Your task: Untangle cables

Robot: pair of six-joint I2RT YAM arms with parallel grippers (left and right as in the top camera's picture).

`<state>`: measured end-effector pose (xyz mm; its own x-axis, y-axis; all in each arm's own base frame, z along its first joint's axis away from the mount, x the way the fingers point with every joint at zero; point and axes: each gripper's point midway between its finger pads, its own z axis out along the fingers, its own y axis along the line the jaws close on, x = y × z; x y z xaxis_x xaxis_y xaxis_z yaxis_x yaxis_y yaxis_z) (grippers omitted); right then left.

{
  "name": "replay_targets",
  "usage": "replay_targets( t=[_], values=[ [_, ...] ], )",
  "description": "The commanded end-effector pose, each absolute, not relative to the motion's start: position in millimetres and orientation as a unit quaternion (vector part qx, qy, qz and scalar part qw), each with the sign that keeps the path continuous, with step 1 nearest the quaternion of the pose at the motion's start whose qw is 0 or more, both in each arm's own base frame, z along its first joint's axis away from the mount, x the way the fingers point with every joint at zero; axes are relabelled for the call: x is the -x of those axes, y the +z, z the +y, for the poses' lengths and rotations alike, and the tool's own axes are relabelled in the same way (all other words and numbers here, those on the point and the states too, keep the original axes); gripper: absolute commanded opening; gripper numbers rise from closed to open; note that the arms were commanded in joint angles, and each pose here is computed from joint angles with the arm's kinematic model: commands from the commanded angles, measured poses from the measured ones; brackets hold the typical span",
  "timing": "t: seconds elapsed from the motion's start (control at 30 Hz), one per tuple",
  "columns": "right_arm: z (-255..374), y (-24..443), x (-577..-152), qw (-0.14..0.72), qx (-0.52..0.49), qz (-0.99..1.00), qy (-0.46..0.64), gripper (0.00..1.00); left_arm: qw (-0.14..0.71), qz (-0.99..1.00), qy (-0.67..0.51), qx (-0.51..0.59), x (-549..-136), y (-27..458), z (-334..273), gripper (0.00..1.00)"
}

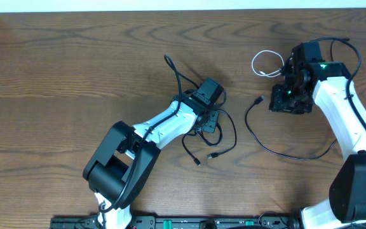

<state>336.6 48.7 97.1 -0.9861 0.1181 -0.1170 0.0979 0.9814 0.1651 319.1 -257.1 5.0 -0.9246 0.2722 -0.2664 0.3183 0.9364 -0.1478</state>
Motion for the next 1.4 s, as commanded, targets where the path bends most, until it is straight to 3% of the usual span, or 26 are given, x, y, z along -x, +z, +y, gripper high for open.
replay_targets(
  t=[0.0, 0.03, 0.07, 0.17, 0.47, 0.77, 1.03, 1.37],
  values=[
    [49, 97, -337, 0.063, -0.045, 0.994, 0.079, 0.38, 0.126, 0.975, -0.09, -0.157, -320, 4, -257, 0.26],
    [49, 97, -337, 0.063, -0.045, 0.994, 0.079, 0.38, 0.125, 0.976, -0.09, -0.157, -320, 4, -257, 0.25],
    [49, 97, -336, 0.061, -0.045, 0.994, 0.078, 0.38, 0.122, 0.976, -0.089, -0.156, -319, 3, -256, 0.14],
    [49, 97, -335, 0.059, -0.044, 0.994, 0.078, 0.38, 0.12, 0.976, -0.088, -0.16, -316, 3, -258, 0.08],
    [54, 98, -335, 0.058, -0.029, 0.993, 0.094, 0.4, 0.148, 0.97, -0.104, -0.162, -321, 28, -263, 0.08],
    [129, 131, -327, 0.079, 0.118, 0.937, 0.32, 0.47, 0.262, 0.937, -0.167, -0.159, -333, 128, -273, 0.07],
    [160, 162, -329, 0.117, 0.168, 0.88, 0.43, 0.5, 0.357, 0.908, -0.173, -0.138, -340, 196, -259, 0.08],
    [164, 155, -329, 0.117, 0.182, 0.889, 0.403, 0.55, 0.368, 0.918, -0.094, -0.114, -348, 193, -222, 0.08]
  ],
)
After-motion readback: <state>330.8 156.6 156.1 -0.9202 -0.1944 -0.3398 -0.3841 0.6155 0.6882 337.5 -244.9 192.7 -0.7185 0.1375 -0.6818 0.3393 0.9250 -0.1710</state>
